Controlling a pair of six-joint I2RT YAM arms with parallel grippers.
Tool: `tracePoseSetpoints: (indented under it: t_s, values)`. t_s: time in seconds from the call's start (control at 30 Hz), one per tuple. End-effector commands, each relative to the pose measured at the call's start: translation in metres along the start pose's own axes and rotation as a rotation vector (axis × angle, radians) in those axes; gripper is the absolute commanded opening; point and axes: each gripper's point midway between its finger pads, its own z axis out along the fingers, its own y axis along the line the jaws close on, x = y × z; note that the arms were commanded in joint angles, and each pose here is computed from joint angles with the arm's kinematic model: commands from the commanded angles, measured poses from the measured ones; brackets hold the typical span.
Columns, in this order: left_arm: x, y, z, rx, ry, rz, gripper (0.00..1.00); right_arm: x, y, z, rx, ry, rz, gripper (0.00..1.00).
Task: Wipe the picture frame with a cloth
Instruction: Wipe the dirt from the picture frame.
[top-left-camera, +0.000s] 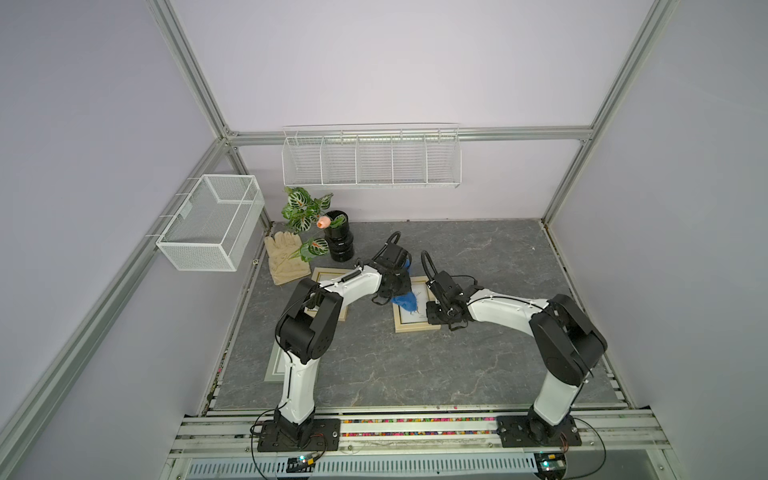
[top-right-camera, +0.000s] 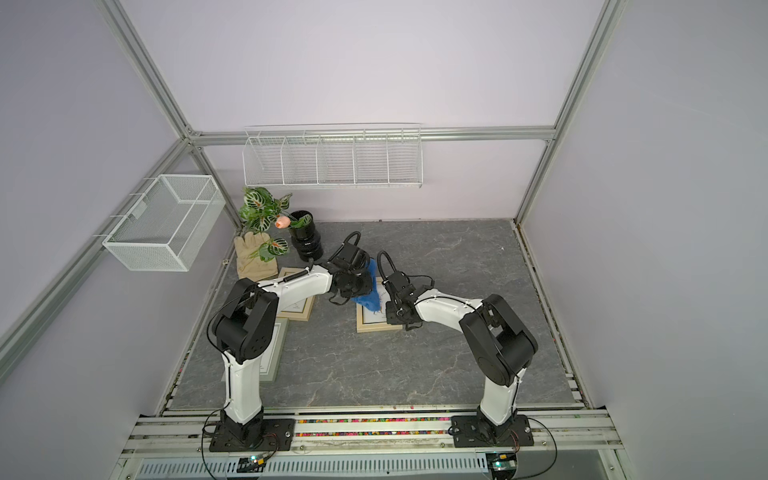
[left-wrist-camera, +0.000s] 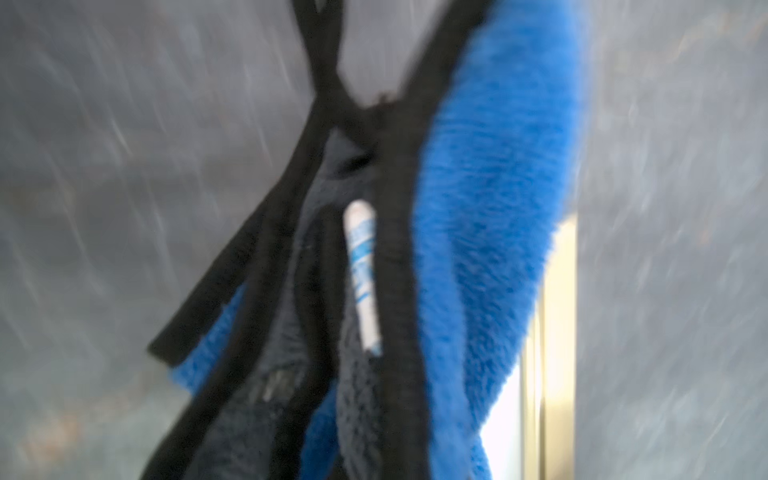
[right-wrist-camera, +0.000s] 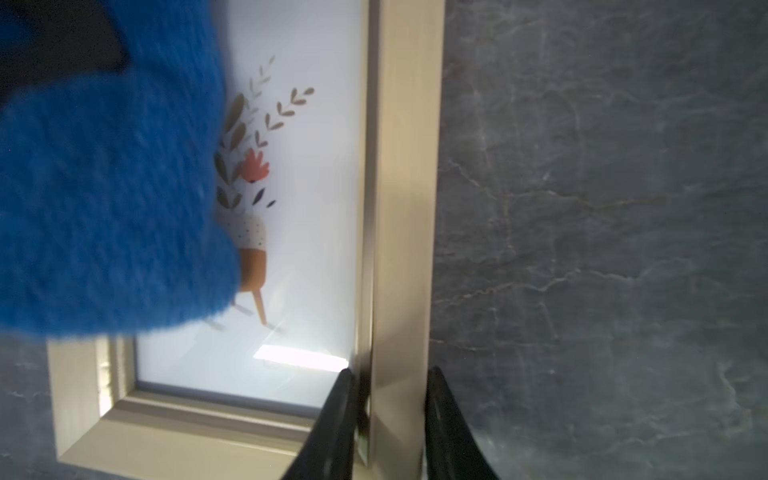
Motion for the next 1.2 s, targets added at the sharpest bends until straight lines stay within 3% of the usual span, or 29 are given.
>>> tracePoseSetpoints:
  t_s: [0.0, 0.1, 0.17, 0.37, 0.47, 0.67, 0.8, 1.07, 1.17]
  values:
    - [0.055, 0.013, -0.006, -0.039, 0.1, 0.017, 0.0, 0.016, -0.018, 0.01, 0.065, 0.067, 0.02, 0.21]
    - [0.079, 0.02, -0.014, -0.036, 0.119, -0.004, 0.0, 0.017, -0.02, 0.01, 0.072, 0.072, 0.017, 0.21]
    - [0.077, 0.024, -0.012, -0.037, 0.135, -0.032, 0.0, 0.017, -0.02, 0.01, 0.072, 0.073, 0.016, 0.21]
    - [0.002, 0.024, -0.002, -0.072, 0.055, -0.028, 0.0, 0.016, -0.016, 0.01, 0.058, 0.077, 0.02, 0.21]
    - [-0.01, 0.019, -0.001, -0.075, 0.047, -0.028, 0.0, 0.015, -0.018, 0.01, 0.066, 0.075, 0.022, 0.21]
    - [0.066, 0.007, -0.021, -0.075, 0.153, 0.008, 0.0, 0.011, -0.021, 0.01, 0.067, 0.077, 0.037, 0.21]
    - [0.111, 0.009, -0.021, -0.041, 0.197, -0.068, 0.0, 0.008, -0.019, 0.011, 0.064, 0.072, 0.04, 0.21]
    - [0.097, -0.05, 0.003, 0.157, 0.143, -0.091, 0.0, 0.007, -0.016, 0.007, 0.044, 0.065, 0.043, 0.21]
    - [0.097, -0.048, 0.003, 0.156, 0.133, -0.117, 0.0, 0.009, -0.02, 0.006, 0.06, 0.065, 0.05, 0.21]
